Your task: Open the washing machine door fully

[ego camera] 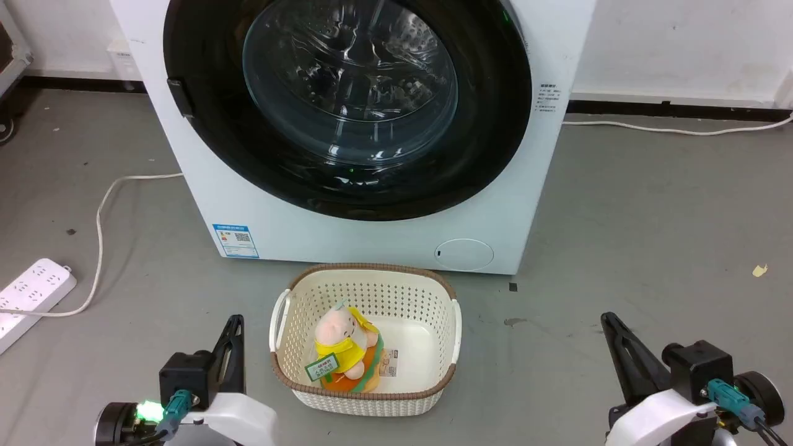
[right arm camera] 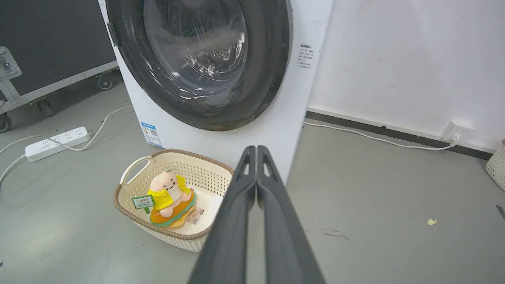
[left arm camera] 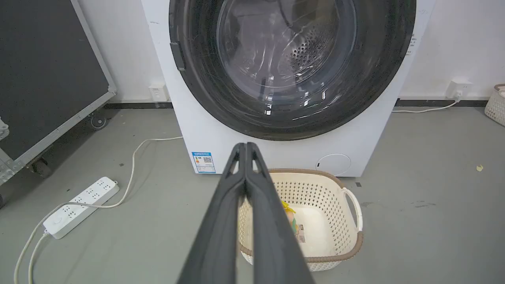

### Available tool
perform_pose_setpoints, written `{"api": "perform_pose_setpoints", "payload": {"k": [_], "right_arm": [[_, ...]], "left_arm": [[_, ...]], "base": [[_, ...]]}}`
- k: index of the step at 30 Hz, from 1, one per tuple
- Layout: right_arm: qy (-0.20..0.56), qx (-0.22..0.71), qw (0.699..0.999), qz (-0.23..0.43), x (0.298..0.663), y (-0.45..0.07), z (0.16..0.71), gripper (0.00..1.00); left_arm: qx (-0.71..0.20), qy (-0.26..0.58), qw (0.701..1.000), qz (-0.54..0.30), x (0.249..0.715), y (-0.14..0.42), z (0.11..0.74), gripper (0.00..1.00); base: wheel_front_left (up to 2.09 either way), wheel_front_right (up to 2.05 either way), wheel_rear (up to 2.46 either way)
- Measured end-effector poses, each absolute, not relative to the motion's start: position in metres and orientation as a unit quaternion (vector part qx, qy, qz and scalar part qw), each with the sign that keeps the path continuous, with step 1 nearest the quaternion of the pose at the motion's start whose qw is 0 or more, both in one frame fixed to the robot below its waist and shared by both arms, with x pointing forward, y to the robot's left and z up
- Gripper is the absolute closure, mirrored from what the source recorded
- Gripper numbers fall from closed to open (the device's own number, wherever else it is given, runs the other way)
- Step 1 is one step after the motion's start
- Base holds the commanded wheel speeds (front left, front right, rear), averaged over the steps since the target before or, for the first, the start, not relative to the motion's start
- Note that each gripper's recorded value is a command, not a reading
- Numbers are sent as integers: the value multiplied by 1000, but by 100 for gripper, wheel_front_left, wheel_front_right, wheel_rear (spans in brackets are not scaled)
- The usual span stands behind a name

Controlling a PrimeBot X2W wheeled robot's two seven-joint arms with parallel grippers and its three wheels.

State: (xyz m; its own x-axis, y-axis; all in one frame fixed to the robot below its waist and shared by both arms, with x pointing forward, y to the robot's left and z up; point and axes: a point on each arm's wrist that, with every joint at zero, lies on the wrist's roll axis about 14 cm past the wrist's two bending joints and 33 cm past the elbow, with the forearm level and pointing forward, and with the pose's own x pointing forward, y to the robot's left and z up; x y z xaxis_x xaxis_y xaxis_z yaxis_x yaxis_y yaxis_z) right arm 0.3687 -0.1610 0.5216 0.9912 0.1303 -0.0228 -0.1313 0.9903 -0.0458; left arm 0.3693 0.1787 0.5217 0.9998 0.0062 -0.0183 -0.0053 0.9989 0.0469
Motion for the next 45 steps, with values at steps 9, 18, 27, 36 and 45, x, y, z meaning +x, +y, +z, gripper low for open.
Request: {"api": "perform_pose_setpoints", "payload": {"k": [9, 18, 27, 36, 45], "right_arm": [[10, -24, 998, 66, 369, -161, 522, 100], [10, -24, 998, 66, 369, -161, 522, 100], [10, -24, 998, 66, 369, -161, 522, 100], [10, -24, 998, 66, 369, -161, 522, 100], [10, -23, 997, 66, 369, -160, 521, 0]], "left_arm": [[23, 9, 1000, 3, 369, 179, 522, 100], [24, 9, 1000, 3, 369, 179, 522, 100], [24, 9, 1000, 3, 369, 179, 522, 100], [23, 9, 1000, 3, 369, 179, 522, 100], [23, 10, 1000, 4, 369, 179, 521, 0]], "base": [[0, 0, 0], [0, 0, 0], [0, 0, 0], [0, 0, 0], [0, 0, 0]]}}
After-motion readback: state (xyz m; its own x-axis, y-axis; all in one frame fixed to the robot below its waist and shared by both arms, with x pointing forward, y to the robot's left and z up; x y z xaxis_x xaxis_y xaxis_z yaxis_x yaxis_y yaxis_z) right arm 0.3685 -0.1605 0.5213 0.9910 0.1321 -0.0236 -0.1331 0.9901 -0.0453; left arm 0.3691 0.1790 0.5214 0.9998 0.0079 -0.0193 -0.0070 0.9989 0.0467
